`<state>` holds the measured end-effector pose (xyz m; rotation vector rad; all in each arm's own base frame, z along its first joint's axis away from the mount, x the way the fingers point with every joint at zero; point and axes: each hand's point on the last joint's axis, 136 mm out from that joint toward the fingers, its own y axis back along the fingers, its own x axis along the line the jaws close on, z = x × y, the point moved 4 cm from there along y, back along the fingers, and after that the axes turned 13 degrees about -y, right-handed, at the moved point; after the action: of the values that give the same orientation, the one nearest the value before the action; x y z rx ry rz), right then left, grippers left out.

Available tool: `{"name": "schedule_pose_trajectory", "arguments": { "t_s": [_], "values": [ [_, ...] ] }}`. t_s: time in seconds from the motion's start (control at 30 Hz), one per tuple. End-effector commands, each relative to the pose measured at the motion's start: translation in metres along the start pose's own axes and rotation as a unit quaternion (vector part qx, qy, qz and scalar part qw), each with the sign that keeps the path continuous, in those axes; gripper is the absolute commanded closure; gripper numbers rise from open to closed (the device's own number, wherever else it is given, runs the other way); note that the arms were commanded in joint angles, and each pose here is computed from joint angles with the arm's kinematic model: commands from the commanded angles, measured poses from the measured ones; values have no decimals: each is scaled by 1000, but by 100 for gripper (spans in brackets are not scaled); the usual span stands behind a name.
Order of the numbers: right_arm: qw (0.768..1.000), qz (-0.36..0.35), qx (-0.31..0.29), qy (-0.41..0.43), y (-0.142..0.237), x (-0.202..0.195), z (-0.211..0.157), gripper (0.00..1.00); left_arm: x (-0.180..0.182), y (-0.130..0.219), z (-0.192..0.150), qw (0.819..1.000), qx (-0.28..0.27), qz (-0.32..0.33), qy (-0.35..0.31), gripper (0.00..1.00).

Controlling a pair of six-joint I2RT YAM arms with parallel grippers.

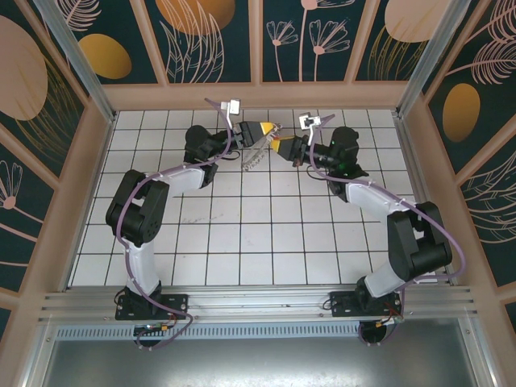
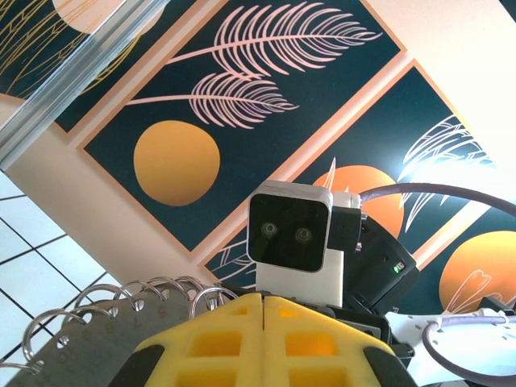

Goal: Put the keys on the keyring

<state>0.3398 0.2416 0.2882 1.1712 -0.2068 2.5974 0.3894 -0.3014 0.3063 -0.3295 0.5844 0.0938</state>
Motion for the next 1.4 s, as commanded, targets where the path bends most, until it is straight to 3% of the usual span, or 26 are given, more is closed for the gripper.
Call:
{"name": "schedule_pose_trajectory", "arguments": {
  "t_s": [0.0, 0.1, 0.17, 0.23, 0.33, 0.53, 0.77, 0.97, 1.37],
  "values": [
    [999, 30, 20, 18, -16, 16, -4, 100, -21, -3, 11, 999, -18, -23, -29, 100],
    [999, 28, 24, 17, -17, 16, -5, 95, -21, -3, 11, 999, -18, -22, -29, 100],
    [999, 18, 20, 18, -13, 14, -3, 75, -22, -3, 11, 999, -19, -22, -30, 100],
    [1000, 7, 10, 23, -3, 15, 1, 61, -22, -3, 12, 999, -19, -21, -31, 100],
    [999, -8, -18, 27, 20, 15, 9, 53, -21, -3, 12, 999, -19, -21, -31, 100],
    [997, -29, -67, 34, 54, 21, 28, 51, -22, -3, 12, 999, -20, -22, -31, 100],
    [994, -32, -108, 8, 50, 18, 51, 53, -23, -4, 13, 999, -19, -24, -33, 100],
    [994, -19, -108, -18, 34, 7, 58, 63, -24, -3, 14, 999, -20, -22, -34, 100],
    [995, 20, -97, -1, 26, 24, 41, 62, -25, -3, 15, 999, -21, -21, -37, 100]
  ]
}}
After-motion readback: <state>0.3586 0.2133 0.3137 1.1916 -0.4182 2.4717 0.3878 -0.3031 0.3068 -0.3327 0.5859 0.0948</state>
